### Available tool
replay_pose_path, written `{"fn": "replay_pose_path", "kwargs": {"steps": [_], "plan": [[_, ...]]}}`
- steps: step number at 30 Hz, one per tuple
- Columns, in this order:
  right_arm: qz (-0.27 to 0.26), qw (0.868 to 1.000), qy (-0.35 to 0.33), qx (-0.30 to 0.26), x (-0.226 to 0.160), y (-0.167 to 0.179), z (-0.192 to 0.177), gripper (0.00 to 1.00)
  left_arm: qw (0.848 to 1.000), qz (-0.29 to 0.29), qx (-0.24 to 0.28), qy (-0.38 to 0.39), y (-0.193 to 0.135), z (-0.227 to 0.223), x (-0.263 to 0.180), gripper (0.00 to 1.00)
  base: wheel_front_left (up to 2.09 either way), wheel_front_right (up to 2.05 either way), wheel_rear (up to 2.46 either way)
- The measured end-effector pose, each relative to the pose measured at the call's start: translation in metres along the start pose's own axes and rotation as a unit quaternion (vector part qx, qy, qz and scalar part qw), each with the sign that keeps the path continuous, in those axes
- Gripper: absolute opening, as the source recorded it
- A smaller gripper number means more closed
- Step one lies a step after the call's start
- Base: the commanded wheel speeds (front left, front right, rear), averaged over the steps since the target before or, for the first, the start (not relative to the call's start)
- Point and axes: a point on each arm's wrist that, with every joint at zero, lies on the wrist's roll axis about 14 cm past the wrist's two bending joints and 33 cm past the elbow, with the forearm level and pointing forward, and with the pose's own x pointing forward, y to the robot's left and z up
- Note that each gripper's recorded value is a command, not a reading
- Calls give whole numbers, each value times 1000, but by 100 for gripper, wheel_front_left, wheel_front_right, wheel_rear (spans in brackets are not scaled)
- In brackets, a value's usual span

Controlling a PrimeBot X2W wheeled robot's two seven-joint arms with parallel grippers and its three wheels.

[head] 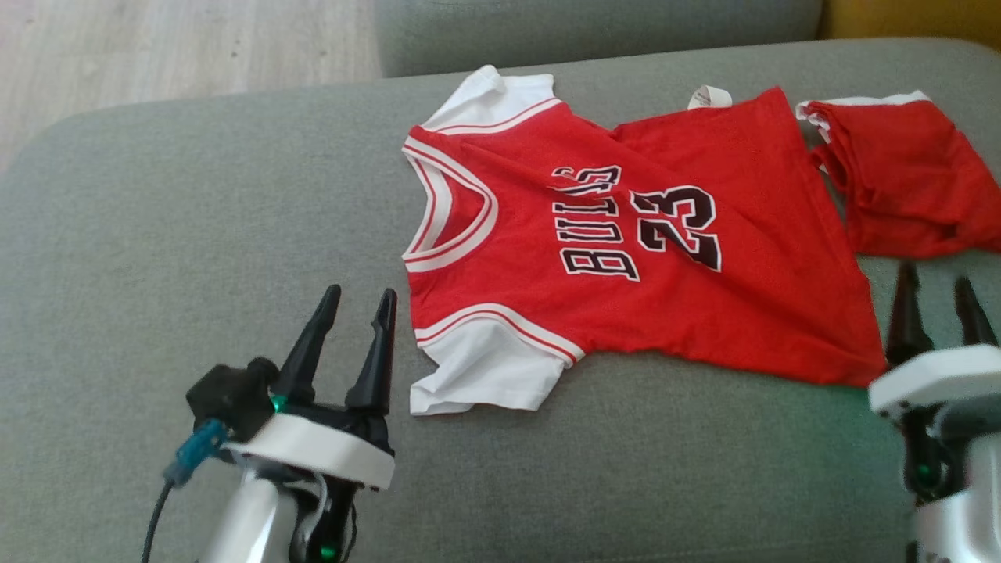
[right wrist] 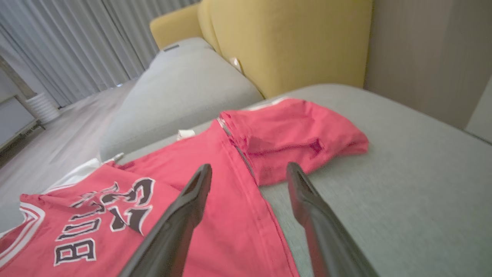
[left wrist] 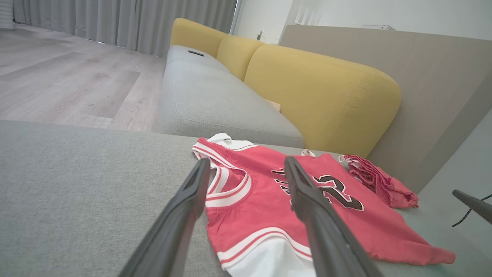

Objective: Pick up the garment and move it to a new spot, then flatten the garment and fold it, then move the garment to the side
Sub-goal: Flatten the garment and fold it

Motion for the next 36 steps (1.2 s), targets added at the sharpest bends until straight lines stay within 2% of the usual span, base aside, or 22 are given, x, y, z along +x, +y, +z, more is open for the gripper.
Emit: {"fn": "replay_pose_path", "kwargs": {"steps": [4, 9, 16, 22, 30, 31, 32, 36], "plan": [[27, 999, -28, -2, 2, 18, 13, 100, 1000, 2, 6, 15, 5, -9, 10, 100, 0, 0, 0], [49, 998, -39, 7, 2, 31, 16, 100, 996, -14, 35, 76, 8, -45, 32, 100, 0, 0, 0], [45, 998, -36, 9, 1, 26, 12, 100, 973, -28, 90, 213, 23, -103, 54, 100, 0, 0, 0], [27, 999, -34, 9, 0, 13, 9, 100, 961, -24, 109, 252, 35, -123, 67, 100, 0, 0, 0], [22, 999, -32, 10, 0, 9, 7, 100, 961, -35, 98, 258, 31, -132, 72, 100, 0, 0, 0], [24, 999, -30, 9, 0, 11, 6, 100, 961, -34, 93, 257, 30, -132, 74, 33, 0, 0, 0], [26, 999, -29, 9, 0, 12, 5, 100, 962, -34, 90, 256, 30, -132, 75, 0, 0, 0, 0], [26, 999, -26, 8, 1, 12, 3, 100, 965, -32, 86, 246, 31, -129, 82, 0, 0, 0, 0]]}}
